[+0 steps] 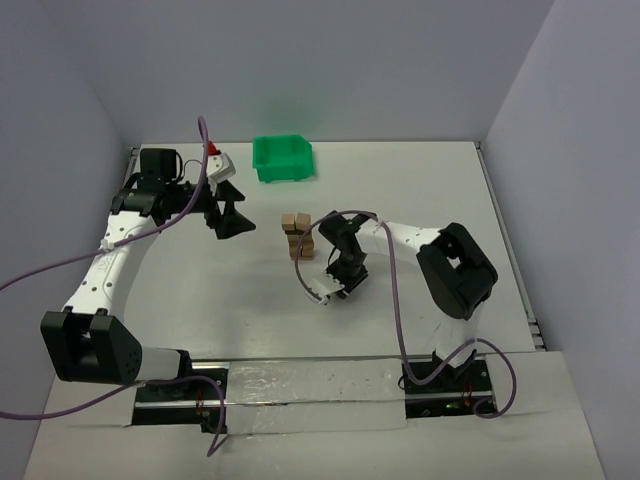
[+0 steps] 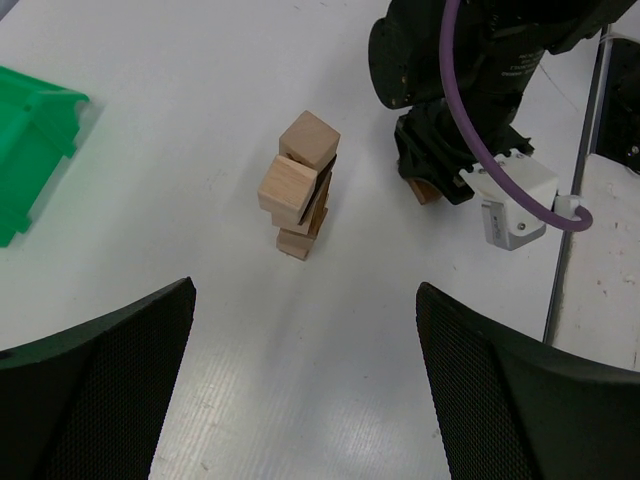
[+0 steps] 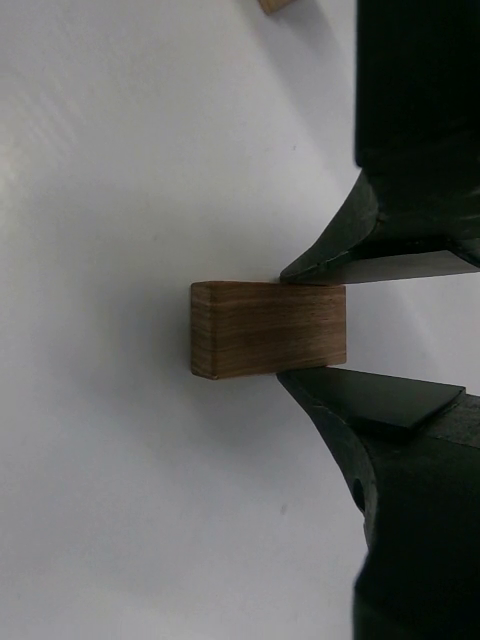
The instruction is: Build the wood block tower
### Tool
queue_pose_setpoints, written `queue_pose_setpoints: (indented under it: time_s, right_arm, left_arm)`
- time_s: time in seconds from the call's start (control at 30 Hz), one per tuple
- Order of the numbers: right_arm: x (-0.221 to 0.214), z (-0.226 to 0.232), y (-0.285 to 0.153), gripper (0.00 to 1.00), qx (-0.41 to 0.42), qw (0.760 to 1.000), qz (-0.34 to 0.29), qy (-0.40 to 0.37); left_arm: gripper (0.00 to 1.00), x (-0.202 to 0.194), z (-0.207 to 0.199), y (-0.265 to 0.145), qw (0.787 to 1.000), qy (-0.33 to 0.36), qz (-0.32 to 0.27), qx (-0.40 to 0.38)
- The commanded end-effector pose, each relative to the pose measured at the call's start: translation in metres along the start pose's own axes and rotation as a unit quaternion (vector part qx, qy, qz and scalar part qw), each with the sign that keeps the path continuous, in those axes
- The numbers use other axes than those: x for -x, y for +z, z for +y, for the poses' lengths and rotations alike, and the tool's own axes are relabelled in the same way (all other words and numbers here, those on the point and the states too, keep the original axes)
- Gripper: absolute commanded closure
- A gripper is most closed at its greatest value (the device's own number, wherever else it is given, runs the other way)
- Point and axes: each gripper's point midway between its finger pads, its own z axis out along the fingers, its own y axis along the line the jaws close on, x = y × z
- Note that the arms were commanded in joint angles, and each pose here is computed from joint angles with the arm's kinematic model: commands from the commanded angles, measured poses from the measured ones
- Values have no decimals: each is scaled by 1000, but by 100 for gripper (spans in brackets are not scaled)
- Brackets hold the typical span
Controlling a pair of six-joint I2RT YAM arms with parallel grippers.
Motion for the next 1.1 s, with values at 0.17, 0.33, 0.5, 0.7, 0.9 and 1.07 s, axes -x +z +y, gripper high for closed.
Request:
queue_pose_setpoints:
  time_s: [0.17,0.33,0.5,0.7,0.9,1.07]
  right_arm:
    - [62,-25,-130,100,-114,972,-70,191]
    - [72,-61,-203,100,-183,943,-78,268]
    - [71,-85,-216,100,-202,920,-83,327]
    - [67,-113,-219,99,-201,908,-79,359]
    - [60,-126,-208,98,-201,907,-53,365]
    - [59,-135,-202,96,-204,906,-52,368]
  left_arm:
    - [4,15,3,-6,999,11,-18,23]
    - [4,14,14,-5,999,-4,-17,41]
    - [4,16,20,-7,998,-13,-23,51]
    - [4,18,26,-15,997,-25,-35,61]
    - [3,22,28,-19,997,-26,-44,58]
    - [3,20,26,-19,997,-28,-45,53]
